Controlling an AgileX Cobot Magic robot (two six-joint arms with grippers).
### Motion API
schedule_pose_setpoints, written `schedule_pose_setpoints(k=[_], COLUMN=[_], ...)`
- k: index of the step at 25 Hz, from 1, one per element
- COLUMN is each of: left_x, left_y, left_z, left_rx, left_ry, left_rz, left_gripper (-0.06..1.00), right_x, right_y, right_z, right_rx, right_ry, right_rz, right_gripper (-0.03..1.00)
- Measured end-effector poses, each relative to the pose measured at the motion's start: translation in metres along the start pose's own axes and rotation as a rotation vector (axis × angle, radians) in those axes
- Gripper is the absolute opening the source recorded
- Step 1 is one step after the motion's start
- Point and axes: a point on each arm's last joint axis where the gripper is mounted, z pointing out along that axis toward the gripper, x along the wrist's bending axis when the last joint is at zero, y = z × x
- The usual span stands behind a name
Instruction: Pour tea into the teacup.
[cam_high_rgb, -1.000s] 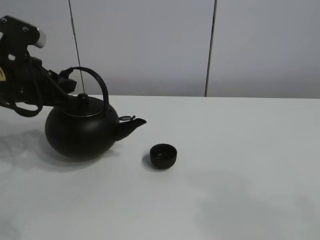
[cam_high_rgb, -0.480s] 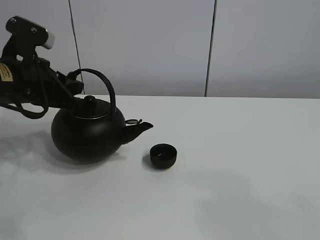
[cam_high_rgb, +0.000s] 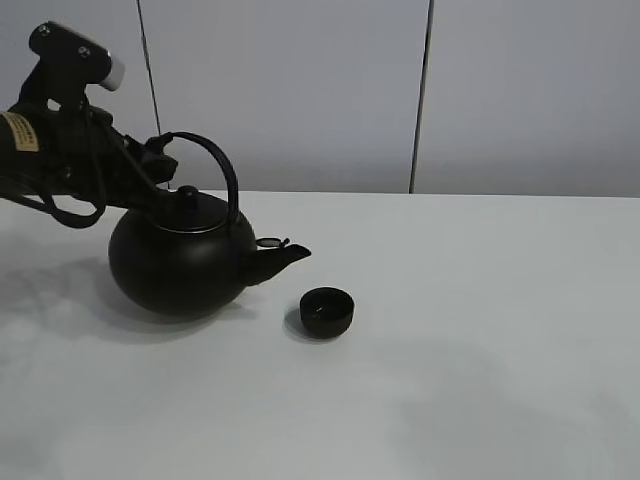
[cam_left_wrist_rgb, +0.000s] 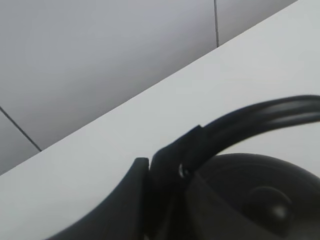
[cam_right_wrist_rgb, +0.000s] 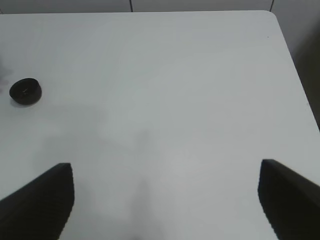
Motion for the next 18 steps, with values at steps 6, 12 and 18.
schedule_pose_setpoints(k=[6,12,18], left_x=[-0.0061,-0.0067,-0.0063], left_y=[0.0051,0.0063,0.0079], left_z=[0.0030,0.0035,0.0044], left_rx=[-0.001,-0.005,-0.007], left_ry=[-0.019,-0.022,-0.021], left_rz=[0.048,0.088,0.109], left_gripper=[0.11,0.11,0.11], right_x=[0.0000,0.0000,0.0000], right_y=[0.0000,0.0000,0.0000], right_z=[0.0000,0.0000,0.0000], right_rx=[0.000,0.000,0.000], right_ry=[0.000,0.000,0.000], right_rz=[0.000,0.000,0.000], right_gripper=[0.69,0.69,0.69])
